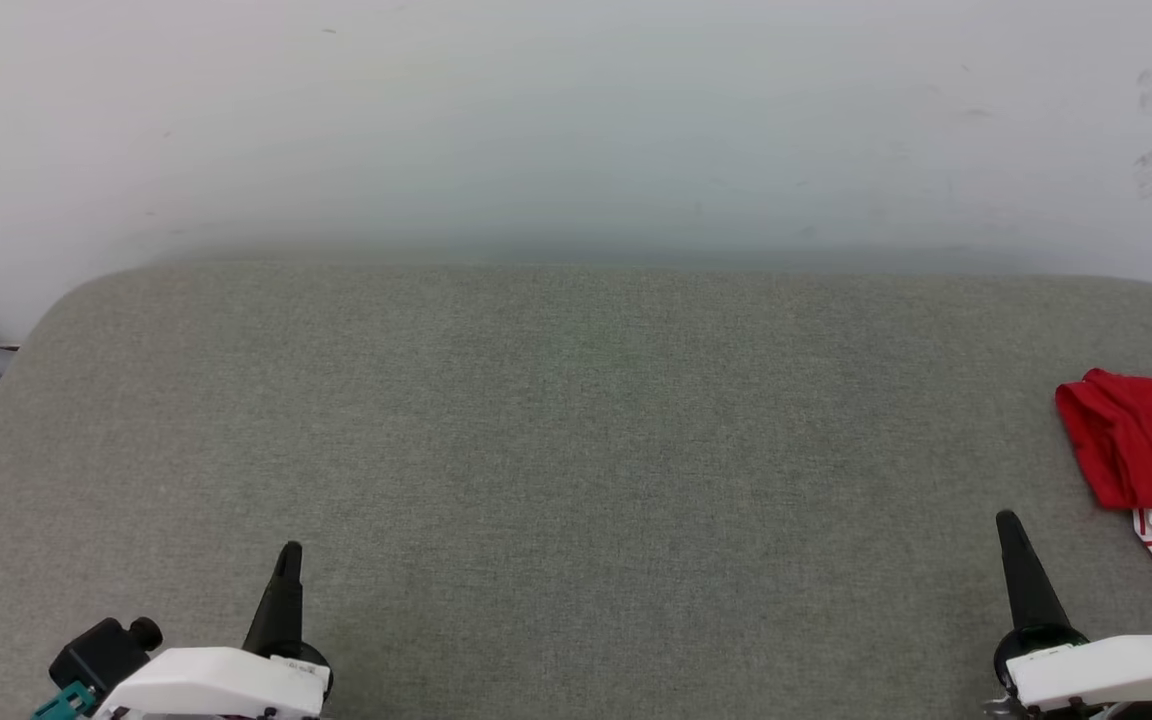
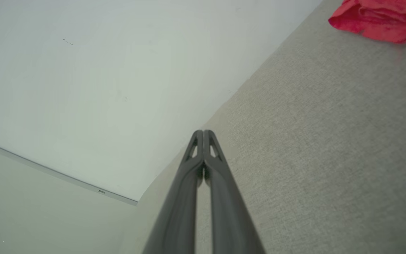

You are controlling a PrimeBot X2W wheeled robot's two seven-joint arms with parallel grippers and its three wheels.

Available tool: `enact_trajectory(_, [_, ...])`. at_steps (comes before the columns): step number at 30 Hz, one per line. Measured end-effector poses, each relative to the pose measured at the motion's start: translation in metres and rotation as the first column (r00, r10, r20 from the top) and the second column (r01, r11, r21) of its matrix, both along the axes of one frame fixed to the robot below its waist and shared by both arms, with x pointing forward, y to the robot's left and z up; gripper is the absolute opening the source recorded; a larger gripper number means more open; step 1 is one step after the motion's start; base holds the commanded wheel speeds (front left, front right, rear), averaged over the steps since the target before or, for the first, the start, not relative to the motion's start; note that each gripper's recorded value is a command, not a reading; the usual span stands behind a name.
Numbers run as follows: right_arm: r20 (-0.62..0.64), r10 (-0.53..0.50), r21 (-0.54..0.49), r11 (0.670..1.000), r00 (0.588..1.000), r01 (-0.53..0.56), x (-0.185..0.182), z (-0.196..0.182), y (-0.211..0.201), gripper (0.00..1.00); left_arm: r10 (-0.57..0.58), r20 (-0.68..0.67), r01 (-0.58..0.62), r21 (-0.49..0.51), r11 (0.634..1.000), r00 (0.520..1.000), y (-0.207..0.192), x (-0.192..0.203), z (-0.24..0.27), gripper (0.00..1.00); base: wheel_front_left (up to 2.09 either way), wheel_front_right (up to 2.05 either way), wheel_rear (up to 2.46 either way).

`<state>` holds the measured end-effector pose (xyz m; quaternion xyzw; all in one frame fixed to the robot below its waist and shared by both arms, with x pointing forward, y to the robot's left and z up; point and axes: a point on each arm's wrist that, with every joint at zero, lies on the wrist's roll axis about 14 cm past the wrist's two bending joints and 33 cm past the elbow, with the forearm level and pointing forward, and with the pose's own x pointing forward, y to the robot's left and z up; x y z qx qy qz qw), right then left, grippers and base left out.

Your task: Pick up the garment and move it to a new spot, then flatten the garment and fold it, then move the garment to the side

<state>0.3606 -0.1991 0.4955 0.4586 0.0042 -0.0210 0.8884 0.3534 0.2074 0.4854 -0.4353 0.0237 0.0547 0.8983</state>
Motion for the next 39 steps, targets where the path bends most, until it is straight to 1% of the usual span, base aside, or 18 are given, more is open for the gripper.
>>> enact_trajectory(9, [-0.001, 0.0, 0.098, 0.995, 1.0, 0.0, 0.004, 0.001, 0.0, 0.0, 0.001, 0.009, -0.001, -0.108, 0.994, 1.0, 0.0, 0.005, 0.001, 0.0, 0.0, 0.0, 0.0])
enact_trajectory(16, [-0.007, 0.003, 0.171, 0.985, 1.0, -0.002, 0.006, -0.001, 0.0, 0.0, -0.003, 0.014, 0.006, -0.187, 0.982, 1.0, -0.001, 0.008, 0.002, 0.0, 0.0, 0.0, 0.0])
enact_trajectory(27, [0.0, 0.004, 0.274, 0.962, 1.0, -0.004, 0.012, 0.002, -0.001, 0.0, -0.009, 0.032, 0.019, -0.297, 0.955, 0.999, -0.003, 0.014, 0.005, 0.0, 0.0, 0.0, 0.0])
enact_trajectory(39, [0.007, 0.008, 0.373, 0.928, 1.0, -0.01, 0.017, 0.004, -0.001, 0.0, -0.009, 0.052, 0.029, -0.404, 0.914, 0.999, -0.004, 0.02, 0.008, 0.0, 0.0, 0.0, 0.0])
